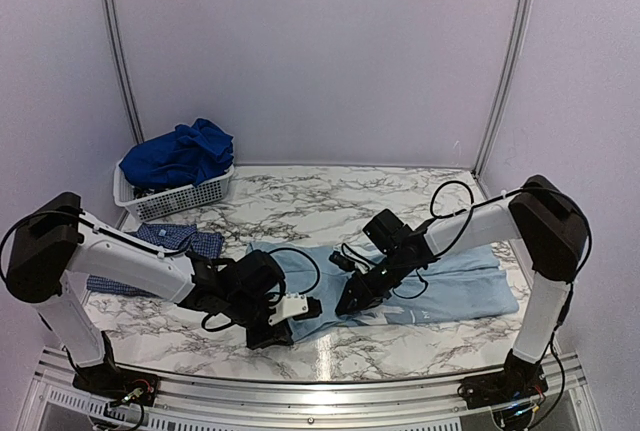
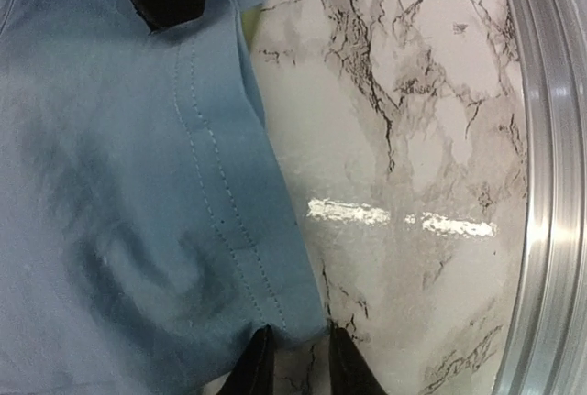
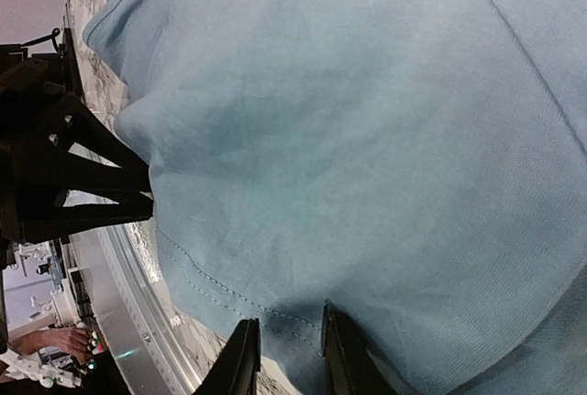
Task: Fold and stack the mixed laundry pile
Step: Fold the 1/3-folded T-shirt at the center of the board.
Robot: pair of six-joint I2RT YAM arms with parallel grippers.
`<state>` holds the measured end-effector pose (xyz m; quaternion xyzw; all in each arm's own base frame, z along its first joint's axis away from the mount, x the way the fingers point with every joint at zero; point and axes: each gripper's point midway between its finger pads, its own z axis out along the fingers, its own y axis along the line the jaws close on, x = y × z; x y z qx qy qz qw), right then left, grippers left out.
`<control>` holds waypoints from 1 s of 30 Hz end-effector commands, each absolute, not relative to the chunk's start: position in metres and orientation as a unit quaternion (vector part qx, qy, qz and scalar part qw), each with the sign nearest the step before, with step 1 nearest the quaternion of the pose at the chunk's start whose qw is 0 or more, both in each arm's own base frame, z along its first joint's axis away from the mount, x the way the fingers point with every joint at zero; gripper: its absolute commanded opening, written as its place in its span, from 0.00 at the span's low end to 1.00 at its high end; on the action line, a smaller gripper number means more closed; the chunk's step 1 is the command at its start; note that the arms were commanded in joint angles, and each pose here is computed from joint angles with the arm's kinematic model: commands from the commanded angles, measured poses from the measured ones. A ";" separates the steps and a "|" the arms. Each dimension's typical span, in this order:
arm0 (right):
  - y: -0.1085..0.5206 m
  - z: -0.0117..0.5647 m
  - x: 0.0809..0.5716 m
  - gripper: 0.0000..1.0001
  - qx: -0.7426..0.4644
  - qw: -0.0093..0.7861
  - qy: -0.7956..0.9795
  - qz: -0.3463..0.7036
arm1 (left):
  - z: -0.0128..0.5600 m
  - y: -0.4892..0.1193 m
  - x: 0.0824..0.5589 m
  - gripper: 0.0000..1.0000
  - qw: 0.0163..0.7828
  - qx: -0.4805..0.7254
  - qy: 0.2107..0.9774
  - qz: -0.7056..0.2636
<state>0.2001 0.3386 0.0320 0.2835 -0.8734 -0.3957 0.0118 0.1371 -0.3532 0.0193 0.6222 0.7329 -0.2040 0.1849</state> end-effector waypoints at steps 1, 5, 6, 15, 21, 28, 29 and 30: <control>0.337 0.025 0.201 0.25 0.276 0.009 -0.879 -0.390 | 0.004 -0.344 0.133 0.13 0.164 0.632 0.736 -0.180; 0.336 0.028 0.201 0.25 0.276 0.007 -0.879 -0.389 | 0.035 -0.352 0.136 0.00 0.191 0.627 0.730 -0.195; 0.336 0.029 0.201 0.25 0.277 0.005 -0.879 -0.389 | 0.047 -0.357 0.139 0.00 0.202 0.622 0.729 -0.202; 0.337 0.051 0.211 0.28 0.285 -0.019 -0.877 -0.386 | 0.097 -0.389 0.179 0.00 0.243 0.569 0.746 -0.246; 0.320 0.085 0.236 0.32 0.258 -0.065 -0.883 -0.387 | 0.090 -0.396 0.243 0.00 0.253 0.489 0.800 -0.238; 0.270 0.100 0.266 0.35 0.212 -0.109 -0.908 -0.345 | 0.076 -0.392 0.310 0.00 0.277 0.404 0.851 -0.191; 0.261 0.102 0.270 0.35 0.205 -0.116 -0.912 -0.336 | 0.075 -0.388 0.315 0.00 0.274 0.389 0.860 -0.186; 0.251 0.101 0.273 0.37 0.194 -0.121 -0.918 -0.324 | 0.076 -0.385 0.319 0.00 0.277 0.377 0.865 -0.181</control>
